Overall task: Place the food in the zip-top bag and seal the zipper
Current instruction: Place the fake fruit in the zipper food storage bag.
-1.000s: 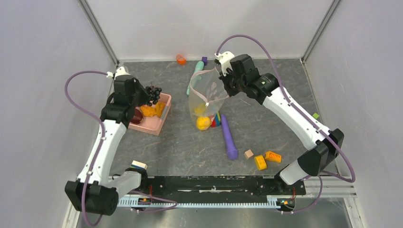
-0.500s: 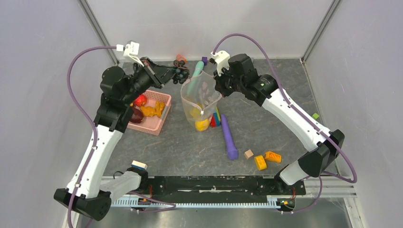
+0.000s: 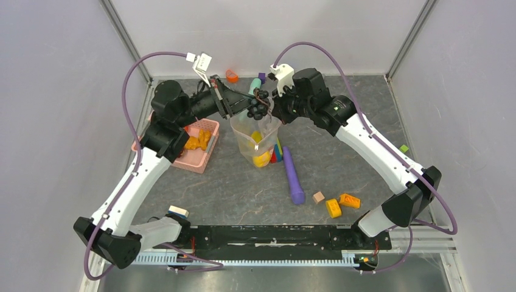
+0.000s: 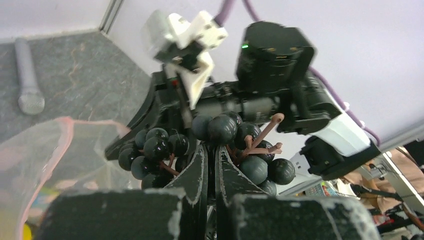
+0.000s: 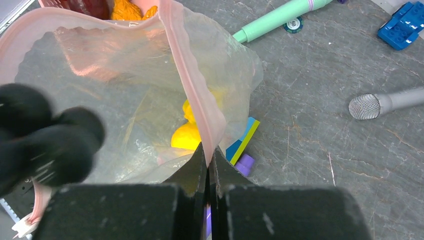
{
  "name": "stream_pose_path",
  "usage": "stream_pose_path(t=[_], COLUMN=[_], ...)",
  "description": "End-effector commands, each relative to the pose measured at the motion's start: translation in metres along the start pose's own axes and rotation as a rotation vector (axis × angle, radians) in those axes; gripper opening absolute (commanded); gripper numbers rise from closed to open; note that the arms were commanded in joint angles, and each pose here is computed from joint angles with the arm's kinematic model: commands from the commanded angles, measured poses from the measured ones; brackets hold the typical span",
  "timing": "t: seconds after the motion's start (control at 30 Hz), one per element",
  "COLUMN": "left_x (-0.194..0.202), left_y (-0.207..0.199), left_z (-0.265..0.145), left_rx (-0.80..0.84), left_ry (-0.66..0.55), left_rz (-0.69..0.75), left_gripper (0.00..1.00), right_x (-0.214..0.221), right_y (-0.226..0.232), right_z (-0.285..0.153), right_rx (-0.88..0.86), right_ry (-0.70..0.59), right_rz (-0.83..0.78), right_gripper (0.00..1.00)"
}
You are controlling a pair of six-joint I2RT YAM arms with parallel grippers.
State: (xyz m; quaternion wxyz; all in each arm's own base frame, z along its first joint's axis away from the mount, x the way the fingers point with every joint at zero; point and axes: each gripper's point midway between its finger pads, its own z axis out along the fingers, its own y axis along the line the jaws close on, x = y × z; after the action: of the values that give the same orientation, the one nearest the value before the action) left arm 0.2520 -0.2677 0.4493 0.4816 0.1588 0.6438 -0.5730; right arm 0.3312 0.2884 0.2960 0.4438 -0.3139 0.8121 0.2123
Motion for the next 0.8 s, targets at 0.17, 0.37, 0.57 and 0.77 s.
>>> stream_pose_path(t=[0.17, 0.37, 0.57, 0.77], left_x=[0.051, 0.064, 0.066, 0.061], left_y=[0.069, 0.104, 0.113, 0.097], left_z=[0.005, -0.001, -0.001, 0.002], left_rx=[-0.237, -0.401, -0.447, -0.37], left_ry=[0.103, 0.117, 0.135, 0.155], left_rz=[-0.225, -0.247, -0.24, -0.212], left_gripper=[0.02, 0.04, 0.46, 0.91], right_x=[-0.034, -0.035, -0.034, -0.031], right_y=[0.006, 0.007, 0.007, 0.007], right_z=[-0.021, -0.023, -0.024, -0.024], right_rx=[-0.013, -0.015, -0.015, -0.014], right_ry=[-0.124, -0.134, -0.133, -0.127], right_rz=[-0.003, -0.002, -0.001, 0.0], right_gripper=[0.0, 0.0, 0.0, 0.0])
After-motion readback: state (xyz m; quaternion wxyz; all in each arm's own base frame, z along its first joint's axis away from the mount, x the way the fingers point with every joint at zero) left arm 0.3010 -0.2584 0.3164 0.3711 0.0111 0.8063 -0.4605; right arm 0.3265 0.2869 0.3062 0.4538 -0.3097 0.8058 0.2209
